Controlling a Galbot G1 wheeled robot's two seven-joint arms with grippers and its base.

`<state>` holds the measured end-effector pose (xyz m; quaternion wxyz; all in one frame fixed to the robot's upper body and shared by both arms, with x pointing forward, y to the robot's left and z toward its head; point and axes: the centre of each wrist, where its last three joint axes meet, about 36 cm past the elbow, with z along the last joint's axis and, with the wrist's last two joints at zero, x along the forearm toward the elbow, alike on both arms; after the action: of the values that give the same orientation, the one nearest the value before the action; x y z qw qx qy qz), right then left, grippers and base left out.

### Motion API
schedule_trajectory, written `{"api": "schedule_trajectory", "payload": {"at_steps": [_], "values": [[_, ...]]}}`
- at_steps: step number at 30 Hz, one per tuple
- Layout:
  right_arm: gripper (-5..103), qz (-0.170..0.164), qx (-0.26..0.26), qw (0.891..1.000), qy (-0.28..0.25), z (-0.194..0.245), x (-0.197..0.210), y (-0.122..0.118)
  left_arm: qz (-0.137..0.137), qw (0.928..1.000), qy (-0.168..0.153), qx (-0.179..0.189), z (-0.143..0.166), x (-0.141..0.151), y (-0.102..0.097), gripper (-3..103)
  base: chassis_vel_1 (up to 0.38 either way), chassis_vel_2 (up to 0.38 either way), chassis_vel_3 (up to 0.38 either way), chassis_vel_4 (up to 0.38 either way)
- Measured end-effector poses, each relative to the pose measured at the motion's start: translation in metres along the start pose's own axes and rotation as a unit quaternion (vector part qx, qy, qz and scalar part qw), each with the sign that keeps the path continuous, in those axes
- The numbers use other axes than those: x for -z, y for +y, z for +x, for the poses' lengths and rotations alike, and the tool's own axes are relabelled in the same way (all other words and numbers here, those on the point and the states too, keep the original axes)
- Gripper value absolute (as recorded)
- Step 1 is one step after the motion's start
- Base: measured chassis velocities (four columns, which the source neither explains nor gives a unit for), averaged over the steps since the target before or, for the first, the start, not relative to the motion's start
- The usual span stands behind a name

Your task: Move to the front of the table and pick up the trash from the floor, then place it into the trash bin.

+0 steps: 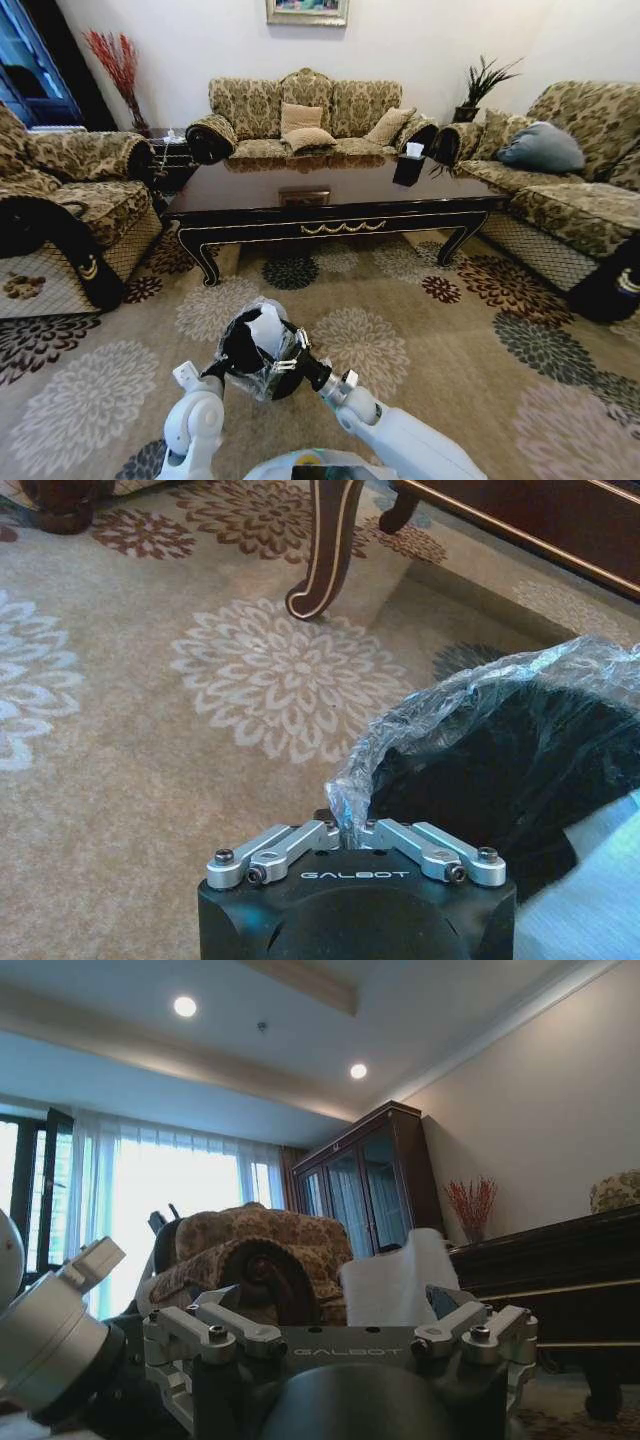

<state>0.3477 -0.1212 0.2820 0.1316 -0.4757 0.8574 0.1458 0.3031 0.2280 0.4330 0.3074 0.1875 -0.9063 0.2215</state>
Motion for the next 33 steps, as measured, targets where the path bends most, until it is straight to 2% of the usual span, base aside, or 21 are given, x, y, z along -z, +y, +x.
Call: {"api": "schedule_trajectory", "payload": {"at_steps": [8, 18, 28, 33], "values": [[100, 0.013, 0.003, 1.0, 0.013, 0.017, -0.001, -0.001, 0.003, 1.0, -0.007, 0.005, -0.002, 0.006, 0.005, 3, 0.0, 0.0, 0.0, 0.0], [100, 0.016, 0.007, 1.0, 0.014, 0.02, -0.002, 0.001, 0.005, 0.9999, -0.01, 0.007, -0.003, 0.007, 0.007, 3, 0.0, 0.0, 0.0, 0.0], [100, 0.026, 0.01, 0.999, 0.015, 0.027, -0.002, -0.003, 0.019, 0.9995, -0.02, 0.015, -0.005, 0.018, 0.018, 3, 0.0, 0.0, 0.0, 0.0], [100, 0.027, 0.011, 0.999, 0.013, 0.027, -0.002, -0.003, 0.017, 0.9996, -0.018, 0.013, -0.005, 0.016, 0.015, 3, 0.0, 0.0, 0.0, 0.0]]}}
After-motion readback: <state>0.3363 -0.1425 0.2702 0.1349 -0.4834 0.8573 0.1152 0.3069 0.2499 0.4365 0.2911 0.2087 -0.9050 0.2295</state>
